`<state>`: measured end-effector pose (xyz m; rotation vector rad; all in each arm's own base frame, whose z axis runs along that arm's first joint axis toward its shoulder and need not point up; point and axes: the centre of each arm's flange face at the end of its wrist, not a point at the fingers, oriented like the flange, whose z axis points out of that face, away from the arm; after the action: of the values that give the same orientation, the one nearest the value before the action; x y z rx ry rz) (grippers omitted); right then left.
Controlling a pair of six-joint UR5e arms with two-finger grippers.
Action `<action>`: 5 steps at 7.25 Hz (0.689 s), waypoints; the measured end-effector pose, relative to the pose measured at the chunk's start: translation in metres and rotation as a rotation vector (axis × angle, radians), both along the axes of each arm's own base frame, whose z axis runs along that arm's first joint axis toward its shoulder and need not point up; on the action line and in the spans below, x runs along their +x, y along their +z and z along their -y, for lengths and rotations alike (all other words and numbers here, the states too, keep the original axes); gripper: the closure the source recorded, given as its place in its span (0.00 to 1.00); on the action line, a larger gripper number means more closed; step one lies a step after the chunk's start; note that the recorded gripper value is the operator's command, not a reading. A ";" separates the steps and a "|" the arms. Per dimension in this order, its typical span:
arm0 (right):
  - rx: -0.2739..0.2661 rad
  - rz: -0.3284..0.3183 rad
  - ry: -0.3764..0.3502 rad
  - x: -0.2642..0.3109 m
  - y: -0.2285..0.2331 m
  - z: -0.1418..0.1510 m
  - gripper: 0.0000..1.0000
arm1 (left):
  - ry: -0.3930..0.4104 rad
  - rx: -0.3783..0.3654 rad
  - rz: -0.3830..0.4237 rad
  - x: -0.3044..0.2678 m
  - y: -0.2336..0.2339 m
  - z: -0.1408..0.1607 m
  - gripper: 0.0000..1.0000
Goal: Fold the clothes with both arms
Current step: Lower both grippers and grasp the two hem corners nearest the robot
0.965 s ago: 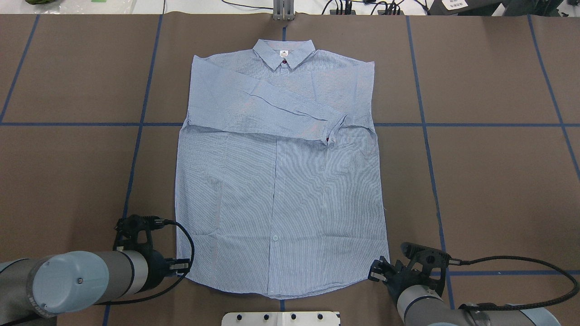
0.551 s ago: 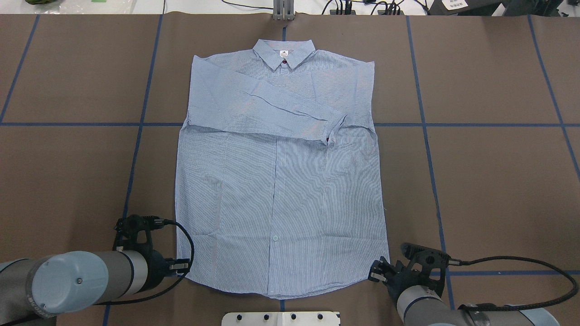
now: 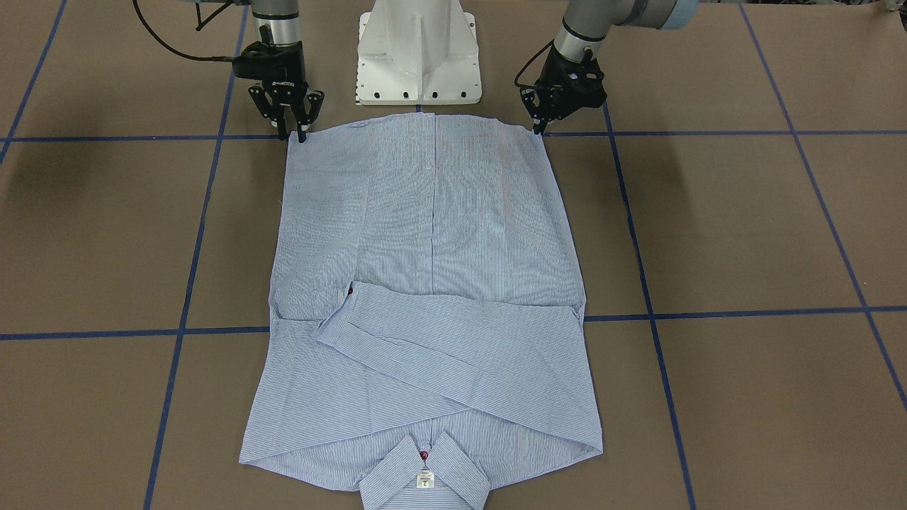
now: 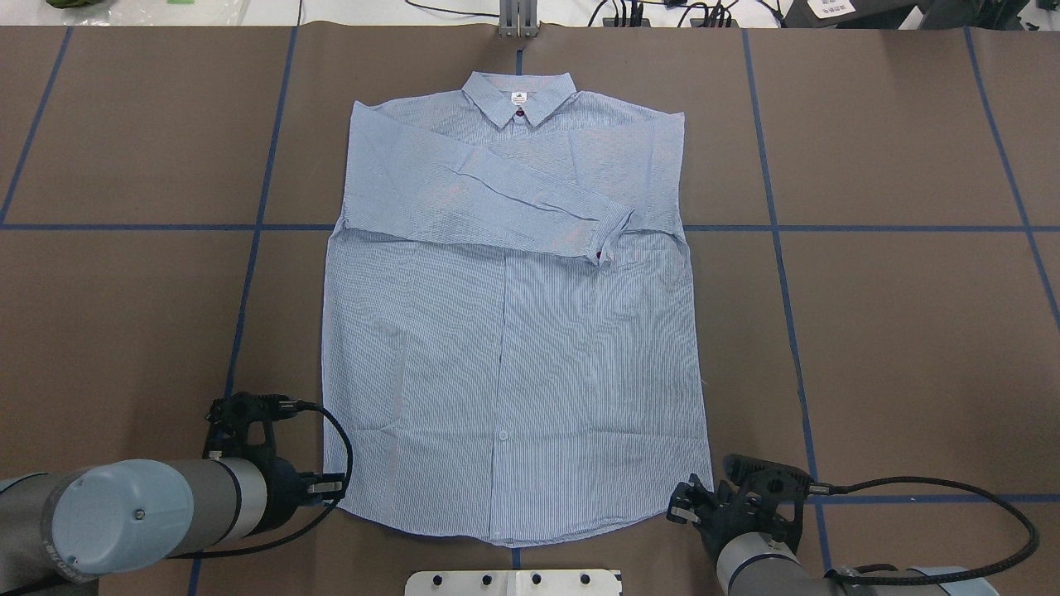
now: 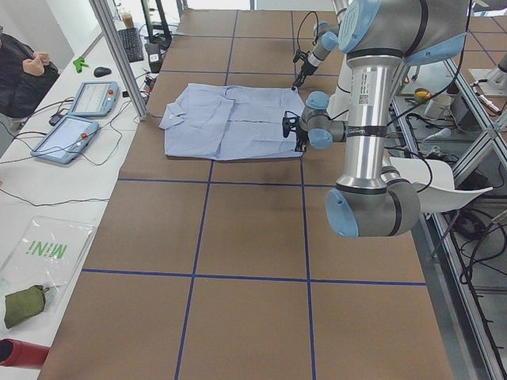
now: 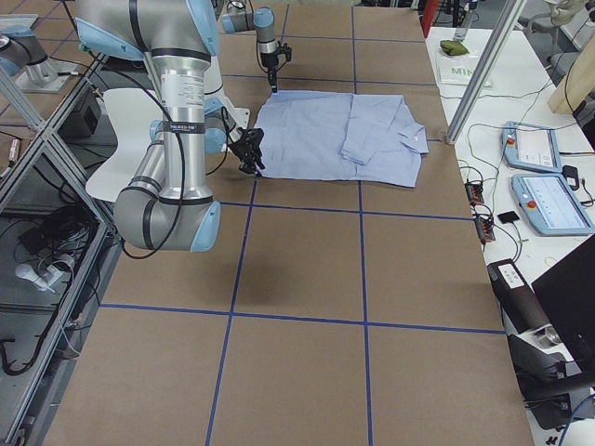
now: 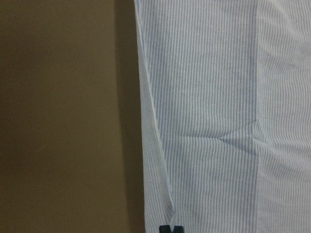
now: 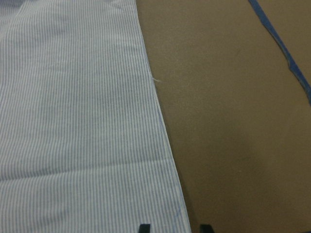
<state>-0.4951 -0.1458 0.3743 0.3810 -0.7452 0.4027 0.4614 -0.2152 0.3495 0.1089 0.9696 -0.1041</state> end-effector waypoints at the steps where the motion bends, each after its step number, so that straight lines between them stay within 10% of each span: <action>1: 0.003 0.000 0.000 -0.001 0.000 -0.001 0.60 | 0.001 0.000 0.000 0.000 0.000 0.000 1.00; 5: 0.018 0.004 0.000 -0.004 -0.002 -0.006 1.00 | 0.001 -0.001 -0.001 0.000 0.000 0.000 1.00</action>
<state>-0.4989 -0.1400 0.3719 0.3977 -0.7529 0.3974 0.4613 -0.2150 0.3492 0.1077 0.9704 -0.1038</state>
